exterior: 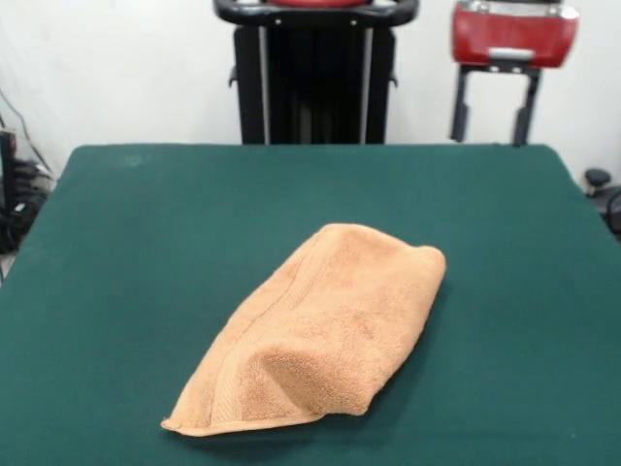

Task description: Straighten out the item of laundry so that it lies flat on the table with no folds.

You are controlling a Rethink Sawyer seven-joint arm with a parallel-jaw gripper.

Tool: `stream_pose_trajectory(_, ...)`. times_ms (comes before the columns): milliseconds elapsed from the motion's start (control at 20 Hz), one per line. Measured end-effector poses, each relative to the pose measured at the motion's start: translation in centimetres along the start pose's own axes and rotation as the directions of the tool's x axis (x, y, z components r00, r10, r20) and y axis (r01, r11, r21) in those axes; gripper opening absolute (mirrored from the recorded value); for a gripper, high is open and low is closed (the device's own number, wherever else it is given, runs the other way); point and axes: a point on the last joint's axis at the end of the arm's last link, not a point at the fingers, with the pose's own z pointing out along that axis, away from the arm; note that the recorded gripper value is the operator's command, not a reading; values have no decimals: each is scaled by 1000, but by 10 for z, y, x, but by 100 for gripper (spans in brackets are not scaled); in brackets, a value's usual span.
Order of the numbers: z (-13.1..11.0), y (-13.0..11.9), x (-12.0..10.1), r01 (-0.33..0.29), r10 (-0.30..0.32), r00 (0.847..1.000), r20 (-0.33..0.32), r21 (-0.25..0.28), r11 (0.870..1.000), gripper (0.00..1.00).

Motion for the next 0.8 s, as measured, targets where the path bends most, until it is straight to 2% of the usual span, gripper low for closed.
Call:
stream_pose_trajectory(400, 3, -27, -13, -25, 27, 999, -21, 63, 998, 100)
stream_pose_trajectory(750, 29, -56, -28, -43, 45, 999, -15, 127, 991, 100)
stream_pose_trajectory(800, 36, -66, -31, -46, 50, 999, -20, 152, 987, 100)
